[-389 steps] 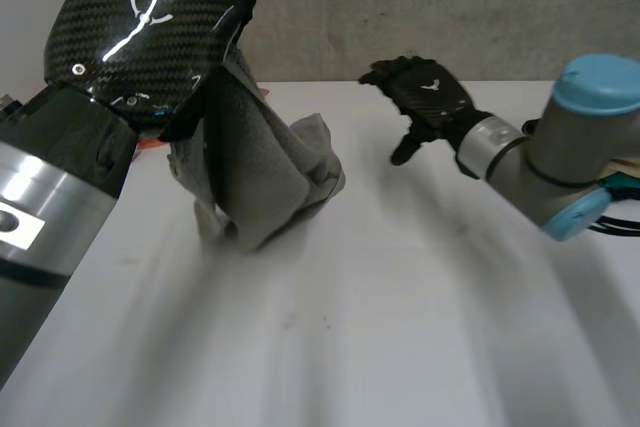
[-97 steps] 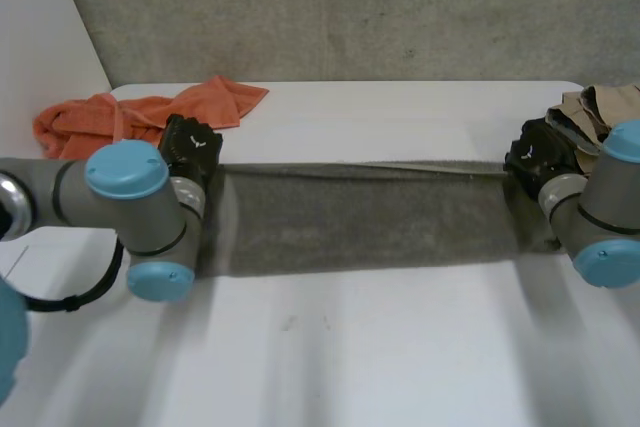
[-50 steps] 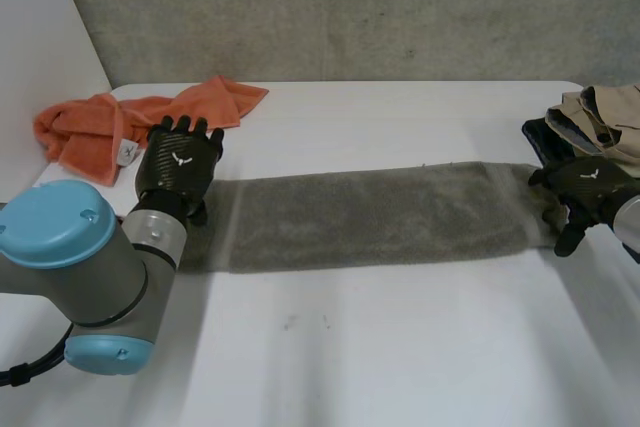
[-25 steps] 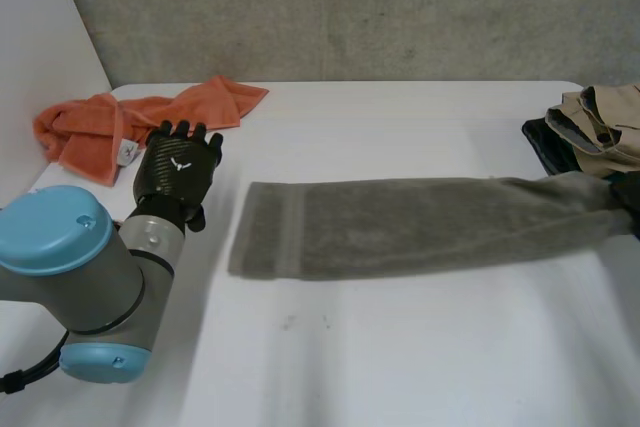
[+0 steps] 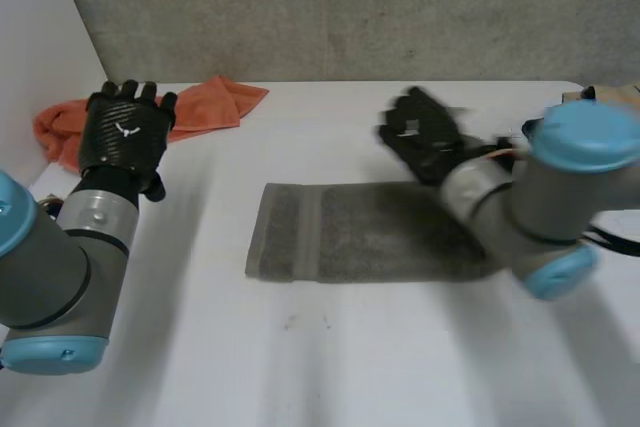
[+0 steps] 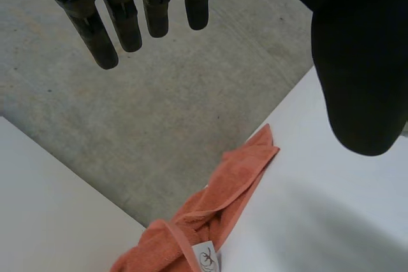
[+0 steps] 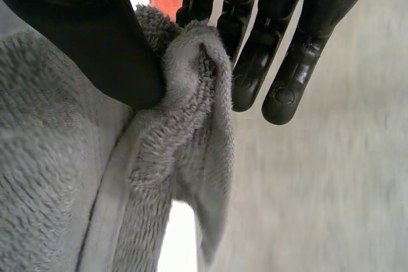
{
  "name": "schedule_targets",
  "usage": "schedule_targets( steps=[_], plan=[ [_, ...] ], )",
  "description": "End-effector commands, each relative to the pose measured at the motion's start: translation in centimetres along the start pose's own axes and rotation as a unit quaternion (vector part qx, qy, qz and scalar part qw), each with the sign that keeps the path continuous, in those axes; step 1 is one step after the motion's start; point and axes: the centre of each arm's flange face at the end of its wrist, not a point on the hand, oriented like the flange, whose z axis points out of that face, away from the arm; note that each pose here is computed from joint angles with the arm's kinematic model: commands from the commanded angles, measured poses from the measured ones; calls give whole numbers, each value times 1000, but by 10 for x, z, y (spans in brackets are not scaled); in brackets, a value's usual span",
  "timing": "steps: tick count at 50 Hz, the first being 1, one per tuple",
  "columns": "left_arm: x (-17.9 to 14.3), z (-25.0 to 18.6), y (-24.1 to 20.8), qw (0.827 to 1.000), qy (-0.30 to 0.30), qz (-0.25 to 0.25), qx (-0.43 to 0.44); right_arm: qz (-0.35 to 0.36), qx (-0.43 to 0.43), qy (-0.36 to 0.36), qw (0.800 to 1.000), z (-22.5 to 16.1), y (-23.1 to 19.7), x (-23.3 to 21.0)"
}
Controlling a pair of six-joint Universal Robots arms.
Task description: Fold the laundry.
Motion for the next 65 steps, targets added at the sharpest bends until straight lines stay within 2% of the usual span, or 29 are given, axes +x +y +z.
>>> schedule_targets(
  steps=[1,6,11,16,20,21,24,25,28,29,31,37,43,59,65],
  plan=[
    [-2,-3,0,1000,7,-27,1,-4,121,-55,991,21,-67,-86],
    [2,-4,2,999,13,-34,-2,1,177,-123,977,10,-86,-141],
    [4,-4,1,999,20,-33,3,5,187,-137,973,7,-90,-150],
    [6,-1,-6,999,28,-36,20,25,165,-103,981,6,-96,-117],
    [13,2,-13,998,42,-40,34,122,86,-41,988,6,-72,-65],
    [18,3,-16,997,50,-44,41,184,57,-9,981,2,-64,-40],
    [27,3,-23,995,63,-55,51,274,35,36,960,-9,-58,-3],
    [36,3,-26,994,75,-64,56,328,18,48,943,-18,-52,9],
    [50,4,-28,991,95,-78,59,385,-21,47,921,-29,-35,17],
    [60,5,-29,988,111,-87,60,407,-60,43,910,-35,-17,15],
    [71,6,-29,985,128,-97,61,422,-97,34,901,-43,-3,11],
    [110,15,-14,979,173,-99,47,432,-184,-2,883,-68,22,-12],
    [128,25,12,977,192,-90,-7,421,-206,-15,883,-76,34,-27],
    [127,9,39,976,185,-71,-93,376,-233,-22,896,-72,65,-46],
    [119,-4,31,973,194,-68,-108,366,-244,-11,898,-75,78,-36]
  ],
)
